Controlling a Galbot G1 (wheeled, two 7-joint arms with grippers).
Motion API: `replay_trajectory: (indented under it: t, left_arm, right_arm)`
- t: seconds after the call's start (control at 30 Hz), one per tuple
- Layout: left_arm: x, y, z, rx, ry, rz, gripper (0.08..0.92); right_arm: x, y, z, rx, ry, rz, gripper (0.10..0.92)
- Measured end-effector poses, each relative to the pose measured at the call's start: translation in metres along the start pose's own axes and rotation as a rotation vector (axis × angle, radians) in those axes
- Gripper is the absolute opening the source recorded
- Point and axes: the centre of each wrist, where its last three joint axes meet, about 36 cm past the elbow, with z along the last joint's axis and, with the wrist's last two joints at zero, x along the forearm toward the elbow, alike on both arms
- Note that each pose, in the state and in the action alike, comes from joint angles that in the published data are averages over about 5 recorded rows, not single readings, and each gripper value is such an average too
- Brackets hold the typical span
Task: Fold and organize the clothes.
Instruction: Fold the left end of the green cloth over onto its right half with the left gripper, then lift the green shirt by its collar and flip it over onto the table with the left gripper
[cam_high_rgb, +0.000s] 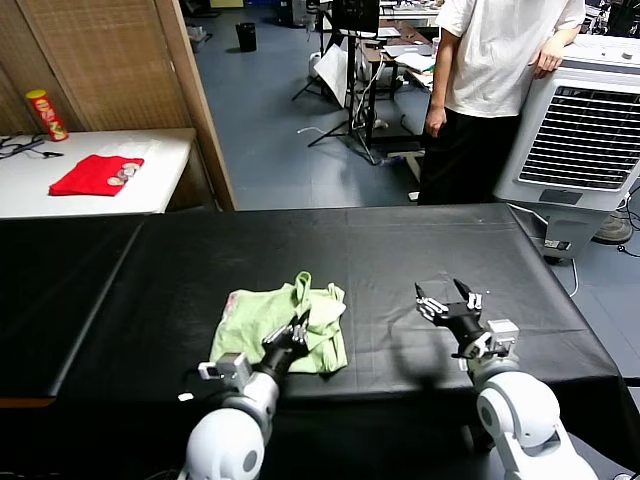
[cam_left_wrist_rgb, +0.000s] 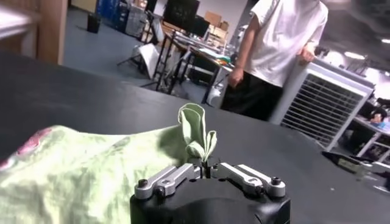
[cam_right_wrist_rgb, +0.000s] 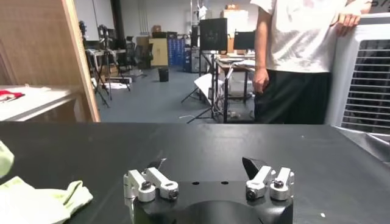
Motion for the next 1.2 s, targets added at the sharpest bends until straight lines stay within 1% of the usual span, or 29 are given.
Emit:
replay_trajectory:
  t: [0.13,0.2,0.23,0.3,0.33,0.37,0.43,0.47,0.57,0.6,0.67,0.73,0.8,0.87,0.97,1.03,1.1,1.2]
  left_arm:
    - [-0.005,-0.002,0.003,0.009,0.001,-0.009,0.164]
    - [-0.007,-0.002,0.005,0.014,0.005,-0.013,0.172]
    - [-0.008,-0.002,0.006,0.018,0.007,-0.014,0.191]
    - [-0.009,-0.004,0.007,0.036,0.011,-0.009,0.264]
    - [-0.009,-0.005,0.007,0.049,0.012,-0.004,0.313]
    - [-0.009,-0.006,0.007,0.067,0.014,0.003,0.379]
    - [-0.009,-0.008,0.004,0.117,0.014,0.019,0.480]
    - [-0.009,-0.009,0.001,0.143,0.012,0.028,0.547]
    - [-0.009,-0.008,-0.006,0.188,-0.014,0.038,0.693]
    - [-0.008,-0.006,-0.008,0.184,-0.028,0.035,0.730]
    - [-0.006,0.002,-0.013,0.155,-0.058,0.019,0.775]
    - [-0.003,0.015,-0.016,0.101,-0.084,-0.012,0.792]
    - [0.001,0.032,-0.017,0.032,-0.101,-0.050,0.796]
    - [0.007,0.050,-0.018,-0.036,-0.106,-0.090,0.798]
    - [0.015,0.074,-0.018,-0.106,-0.102,-0.140,0.798]
    - [0.018,0.084,-0.017,-0.127,-0.096,-0.164,0.798]
    - [0.020,0.091,-0.016,-0.139,-0.093,-0.180,0.798]
    - [0.020,0.099,-0.014,-0.146,-0.089,-0.197,0.798]
  right_arm:
    - [-0.001,0.003,0.001,0.003,0.003,-0.013,0.798]
    - [-0.003,0.004,0.001,0.007,0.004,-0.023,0.798]
    - [-0.003,0.004,0.001,0.010,0.004,-0.029,0.798]
    - [-0.005,0.004,0.001,0.017,0.006,-0.043,0.798]
    - [-0.006,0.005,0.001,0.020,0.007,-0.050,0.798]
    - [-0.007,0.005,0.001,0.023,0.008,-0.057,0.798]
    - [-0.010,0.008,0.001,0.028,0.010,-0.074,0.798]
    - [-0.012,0.009,0.001,0.030,0.012,-0.086,0.798]
    - [-0.018,0.018,0.002,0.033,0.021,-0.139,0.798]
    - [-0.020,0.021,0.002,0.035,0.025,-0.162,0.798]
    - [-0.025,0.030,0.002,0.041,0.033,-0.212,0.798]
    - [-0.031,0.042,0.003,0.053,0.043,-0.266,0.798]
    - [-0.039,0.056,0.003,0.069,0.050,-0.317,0.798]
    - [-0.045,0.070,0.005,0.092,0.055,-0.361,0.798]
    - [-0.051,0.090,0.013,0.135,0.072,-0.405,0.798]
    - [-0.053,0.100,0.021,0.177,0.092,-0.409,0.798]
    - [-0.055,0.107,0.029,0.233,0.101,-0.384,0.798]
    - [-0.059,0.111,0.042,0.328,0.072,-0.308,0.798]
